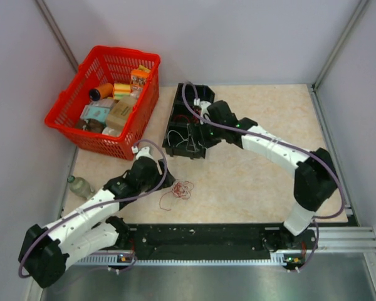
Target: Untangle the cables
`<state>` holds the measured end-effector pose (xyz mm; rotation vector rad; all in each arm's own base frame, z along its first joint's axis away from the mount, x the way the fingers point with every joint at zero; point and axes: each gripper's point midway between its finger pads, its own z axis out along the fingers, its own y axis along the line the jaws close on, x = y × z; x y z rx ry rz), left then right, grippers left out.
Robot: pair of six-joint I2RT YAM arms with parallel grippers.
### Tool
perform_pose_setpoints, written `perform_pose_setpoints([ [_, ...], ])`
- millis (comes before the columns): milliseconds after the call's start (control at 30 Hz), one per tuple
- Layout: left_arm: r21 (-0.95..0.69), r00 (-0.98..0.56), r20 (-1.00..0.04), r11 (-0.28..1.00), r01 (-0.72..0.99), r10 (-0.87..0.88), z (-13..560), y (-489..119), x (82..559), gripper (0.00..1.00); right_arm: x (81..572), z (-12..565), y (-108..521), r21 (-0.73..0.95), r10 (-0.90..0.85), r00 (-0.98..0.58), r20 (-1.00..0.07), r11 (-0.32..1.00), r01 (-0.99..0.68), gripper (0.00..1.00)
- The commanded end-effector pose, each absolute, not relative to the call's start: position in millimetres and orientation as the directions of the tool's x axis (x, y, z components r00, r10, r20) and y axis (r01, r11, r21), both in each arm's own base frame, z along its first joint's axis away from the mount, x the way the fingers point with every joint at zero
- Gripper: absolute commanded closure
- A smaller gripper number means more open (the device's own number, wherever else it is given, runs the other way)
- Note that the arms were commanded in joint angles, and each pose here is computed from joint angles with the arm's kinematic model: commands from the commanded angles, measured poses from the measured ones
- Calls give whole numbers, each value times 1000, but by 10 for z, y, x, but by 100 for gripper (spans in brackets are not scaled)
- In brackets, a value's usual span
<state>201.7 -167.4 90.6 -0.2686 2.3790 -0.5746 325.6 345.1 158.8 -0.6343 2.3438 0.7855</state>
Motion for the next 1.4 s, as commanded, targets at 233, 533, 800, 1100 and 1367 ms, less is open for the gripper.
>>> perform_pose_setpoints([
  [233, -591, -864, -469, 792, 154, -182, 947, -2229, 2060, 33, 2069, 1517, 3535, 617, -140, -737, -661, 458, -640, 35],
  [533, -654, -886, -416, 744, 135, -204, 821, -2291, 1931, 62, 1923, 1272, 3783, 679, -120, -771, -625, 403, -613, 51],
  [800, -732, -863, -445, 653, 196, -239, 1050, -2396, 1903, 82, 1857, 1161, 3753, 693, -130, -785, -605, 400, -600, 50],
  [1100, -730, -863, -452, 650, 213, -226, 1080, -2447, 1947, 100, 2050, 940, 3383, 541, -141, -759, -635, 621, -568, 62],
  [1367, -750, -844, -483, 607, 262, -233, 1320, -2489, 1949, 100, 1971, 836, 3437, 556, -167, -773, -612, 605, -570, 62],
])
